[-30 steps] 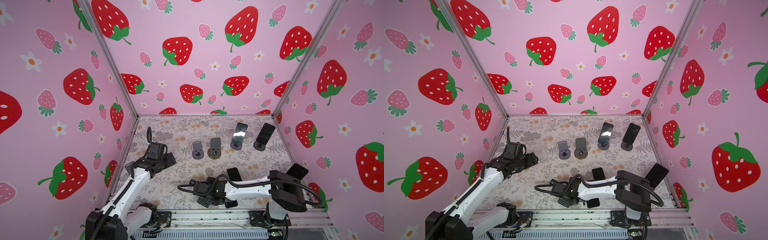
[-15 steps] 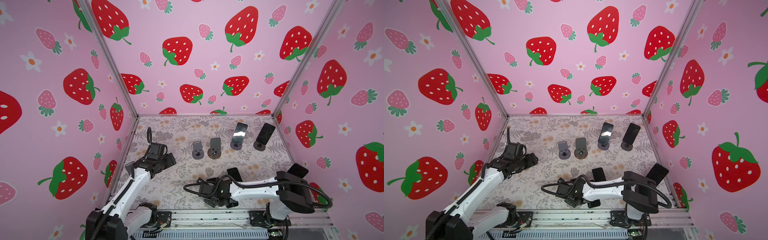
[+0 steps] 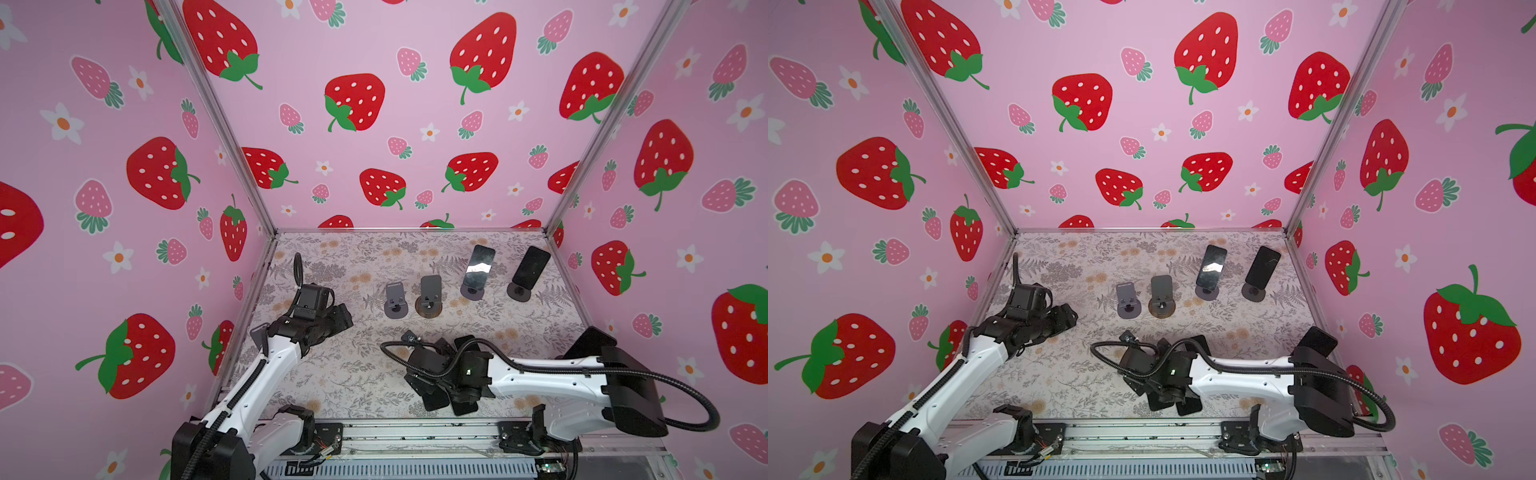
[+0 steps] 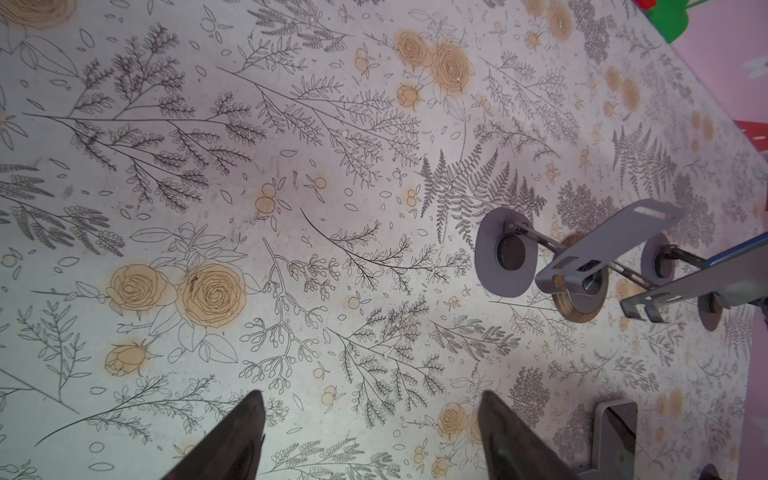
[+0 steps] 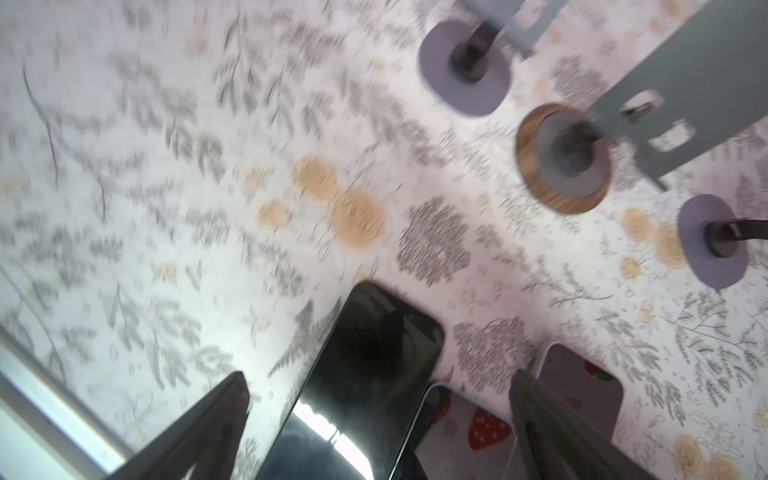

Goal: Remove the phone from the phone stand
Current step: 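Raise the right gripper toward the wall stand while the left moves to middle stands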

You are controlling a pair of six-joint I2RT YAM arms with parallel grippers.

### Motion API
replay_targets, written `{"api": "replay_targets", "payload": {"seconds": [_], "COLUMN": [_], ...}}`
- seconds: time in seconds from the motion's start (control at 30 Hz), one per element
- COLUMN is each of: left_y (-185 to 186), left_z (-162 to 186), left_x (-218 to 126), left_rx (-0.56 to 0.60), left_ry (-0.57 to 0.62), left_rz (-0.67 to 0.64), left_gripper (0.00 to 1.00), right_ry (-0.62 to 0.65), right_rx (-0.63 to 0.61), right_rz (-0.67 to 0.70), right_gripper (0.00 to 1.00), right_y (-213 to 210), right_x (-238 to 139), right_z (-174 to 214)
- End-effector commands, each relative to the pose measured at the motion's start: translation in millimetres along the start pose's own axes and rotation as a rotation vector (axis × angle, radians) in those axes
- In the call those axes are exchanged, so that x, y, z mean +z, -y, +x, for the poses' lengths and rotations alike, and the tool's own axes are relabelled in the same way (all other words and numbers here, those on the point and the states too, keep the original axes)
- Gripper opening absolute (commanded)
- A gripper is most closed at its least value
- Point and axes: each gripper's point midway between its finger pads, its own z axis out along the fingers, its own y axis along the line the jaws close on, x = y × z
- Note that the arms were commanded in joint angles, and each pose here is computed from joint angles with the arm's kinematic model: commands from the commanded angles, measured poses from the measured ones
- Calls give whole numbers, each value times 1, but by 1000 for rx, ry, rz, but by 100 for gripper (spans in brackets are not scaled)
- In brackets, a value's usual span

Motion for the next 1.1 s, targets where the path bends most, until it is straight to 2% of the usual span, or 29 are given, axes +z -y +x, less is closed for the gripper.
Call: {"api": "replay_targets", "payload": {"seconds": [0.0, 0.1, 0.2, 0.23, 0.27, 0.43, 0.6, 0.73, 0.87, 1.07], "left_y": [19, 29, 37, 39, 41, 52, 55, 56, 50, 52], "left_z": [-28, -43, -58, -62, -67, -82, -81, -74, -68, -65], "left_x": [-20, -32, -44, -48, -51, -65, -66, -66, -60, -56], "left_rx": [7, 40, 54, 60, 66, 98, 118, 139, 141, 141], "left_ry": [99, 148, 188, 200, 212, 256, 254, 229, 225, 204], "left_rz": [60, 86, 88, 88, 90, 104, 122, 134, 124, 141], "left_gripper": [82, 82, 84, 89, 100, 99, 99, 99, 99, 100], "right_ry": [134, 166, 199, 204, 208, 258, 321, 305, 233, 164], "right_rx": [211, 332, 382, 396, 403, 524, 661, 768, 862, 1006], "right_rz": [67, 130, 213, 256, 292, 463, 496, 567, 666, 939], "right_gripper": [100, 100, 100, 100, 100, 100, 100, 100, 100, 99], "right_y": [46, 95, 144, 162, 177, 253, 303, 342, 376, 401], "right_x": [-1, 0, -5, -9, -12, -36, -42, -43, -51, -89], "right_z": [-35, -47, -63, -69, -74, -98, -109, -96, -69, -14]}}
